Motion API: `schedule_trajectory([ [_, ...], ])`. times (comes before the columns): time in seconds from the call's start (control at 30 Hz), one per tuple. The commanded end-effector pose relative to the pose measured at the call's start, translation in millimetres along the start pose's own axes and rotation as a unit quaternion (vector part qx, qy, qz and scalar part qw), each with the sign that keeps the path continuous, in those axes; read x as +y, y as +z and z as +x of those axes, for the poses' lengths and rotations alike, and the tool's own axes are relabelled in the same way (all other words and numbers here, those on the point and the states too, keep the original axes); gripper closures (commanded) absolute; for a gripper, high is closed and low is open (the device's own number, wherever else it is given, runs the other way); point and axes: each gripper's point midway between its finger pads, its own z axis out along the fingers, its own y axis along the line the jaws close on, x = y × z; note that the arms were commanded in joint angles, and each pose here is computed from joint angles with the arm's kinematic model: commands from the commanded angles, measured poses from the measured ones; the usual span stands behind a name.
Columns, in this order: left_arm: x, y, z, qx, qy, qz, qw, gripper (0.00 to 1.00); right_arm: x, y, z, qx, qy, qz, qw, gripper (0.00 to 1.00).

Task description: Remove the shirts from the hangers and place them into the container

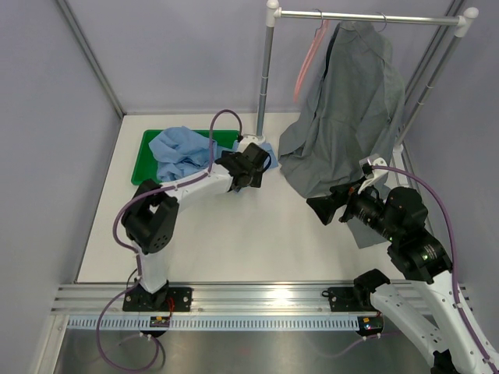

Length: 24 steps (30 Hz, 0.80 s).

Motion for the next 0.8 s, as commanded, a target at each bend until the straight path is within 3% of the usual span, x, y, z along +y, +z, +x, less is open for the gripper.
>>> schedule_trajectory([
  [0.0,2.6,6.9,-25.6,-0.038,-0.007,-0.035,0.999,0.11,-2.8,0.1,-4.5,-0.012,0.002,0.009,1.000,0.01],
  [0.07,4.1,13.7,-22.3,-0.035,0.002,-0.049,0.998,0.12,-2.9,-0.1,-4.8,-0.012,0.001,0.009,1.000,0.00],
  [0.17,10.6,13.7,-28.3,-0.046,0.007,-0.069,0.997,0.22,-3.0,-0.1,-4.8,-0.012,0.000,0.009,1.000,0.01],
  [0.33,20.4,4.4,-46.1,-0.068,0.010,-0.081,0.994,0.58,-3.2,0.6,-4.7,-0.011,0.001,0.009,1.000,0.01],
  [0.5,33.7,-0.1,-60.2,-0.080,0.007,-0.089,0.993,0.85,-3.2,0.9,-4.4,-0.011,0.002,0.009,1.000,0.01],
  [0.6,49.5,3.9,-67.8,-0.082,0.002,-0.099,0.992,0.94,-2.6,0.6,-4.2,-0.010,0.003,0.008,1.000,0.01],
  [0.77,87.4,26.9,-82.3,-0.075,-0.018,-0.122,0.990,0.97,-2.8,0.6,-4.2,-0.010,0.001,0.008,1.000,0.01],
])
